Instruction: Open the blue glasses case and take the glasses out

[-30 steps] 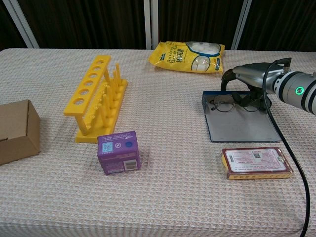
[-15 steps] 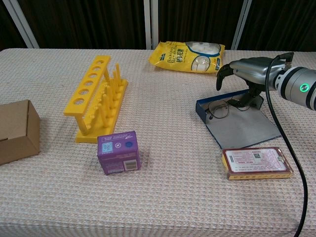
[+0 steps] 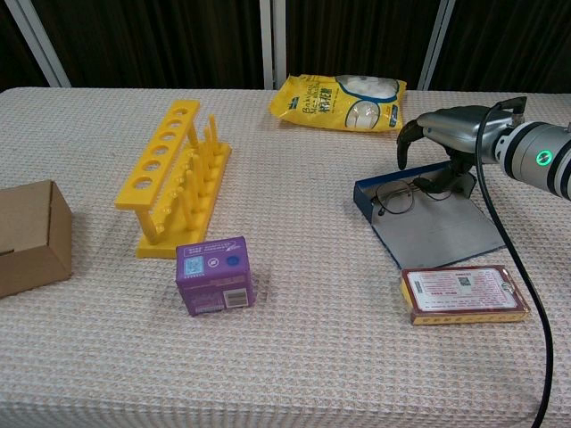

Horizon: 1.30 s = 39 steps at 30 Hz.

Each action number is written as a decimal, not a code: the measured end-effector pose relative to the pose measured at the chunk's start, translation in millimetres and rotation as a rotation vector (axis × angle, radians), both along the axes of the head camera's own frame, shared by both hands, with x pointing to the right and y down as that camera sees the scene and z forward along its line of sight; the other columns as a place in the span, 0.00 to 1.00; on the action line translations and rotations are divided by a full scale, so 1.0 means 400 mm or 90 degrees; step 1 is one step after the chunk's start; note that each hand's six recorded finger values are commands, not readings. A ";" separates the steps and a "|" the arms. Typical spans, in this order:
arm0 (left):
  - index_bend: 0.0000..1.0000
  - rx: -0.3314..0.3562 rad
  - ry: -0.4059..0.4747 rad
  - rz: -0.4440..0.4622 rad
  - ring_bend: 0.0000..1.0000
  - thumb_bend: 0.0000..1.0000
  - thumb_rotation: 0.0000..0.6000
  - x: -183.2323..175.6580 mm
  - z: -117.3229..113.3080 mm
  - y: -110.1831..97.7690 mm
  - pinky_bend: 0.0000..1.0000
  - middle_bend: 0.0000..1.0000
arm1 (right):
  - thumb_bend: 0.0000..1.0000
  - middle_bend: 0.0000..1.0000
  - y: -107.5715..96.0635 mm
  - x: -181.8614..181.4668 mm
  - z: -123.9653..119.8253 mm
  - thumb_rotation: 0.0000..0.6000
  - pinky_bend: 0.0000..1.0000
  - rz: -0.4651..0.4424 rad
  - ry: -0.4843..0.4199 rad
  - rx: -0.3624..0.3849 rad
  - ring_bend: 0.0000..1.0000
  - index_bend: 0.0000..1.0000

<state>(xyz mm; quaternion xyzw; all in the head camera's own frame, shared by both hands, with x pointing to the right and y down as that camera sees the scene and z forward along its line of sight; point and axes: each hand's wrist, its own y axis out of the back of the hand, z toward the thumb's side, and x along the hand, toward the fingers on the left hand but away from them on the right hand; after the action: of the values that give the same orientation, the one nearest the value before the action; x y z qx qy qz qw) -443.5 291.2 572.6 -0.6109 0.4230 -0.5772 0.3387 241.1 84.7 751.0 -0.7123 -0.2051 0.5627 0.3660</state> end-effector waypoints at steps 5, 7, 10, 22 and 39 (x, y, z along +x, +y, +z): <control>0.28 0.000 0.000 0.002 0.12 0.09 1.00 0.002 0.001 -0.002 0.14 0.20 | 0.40 0.19 -0.005 0.005 0.003 1.00 0.01 0.000 0.007 -0.001 0.04 0.43; 0.28 -0.001 -0.001 0.001 0.12 0.09 1.00 0.001 0.001 -0.002 0.14 0.20 | 0.42 0.20 -0.005 0.004 0.005 1.00 0.00 0.000 0.008 -0.001 0.04 0.44; 0.28 -0.003 -0.002 -0.001 0.12 0.09 1.00 -0.001 0.002 -0.001 0.14 0.20 | 0.44 0.20 -0.006 0.003 0.010 1.00 0.01 0.001 0.009 -0.003 0.04 0.46; 0.27 -0.003 -0.002 0.000 0.12 0.09 1.00 -0.001 0.005 -0.003 0.14 0.20 | 0.48 0.25 -0.014 -0.006 0.006 1.00 0.00 -0.003 0.007 0.009 0.04 0.54; 0.27 -0.011 0.000 0.002 0.12 0.09 1.00 0.000 0.019 -0.007 0.14 0.20 | 0.48 0.24 -0.041 -0.059 -0.001 1.00 0.00 0.012 -0.046 0.211 0.05 0.55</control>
<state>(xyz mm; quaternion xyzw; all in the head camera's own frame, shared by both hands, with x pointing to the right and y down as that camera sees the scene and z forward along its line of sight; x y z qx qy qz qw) -443.4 288.3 580.1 -0.6147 0.4171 -0.5799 0.3346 217.4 68.4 750.7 -0.6601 -0.3149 0.4985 0.4654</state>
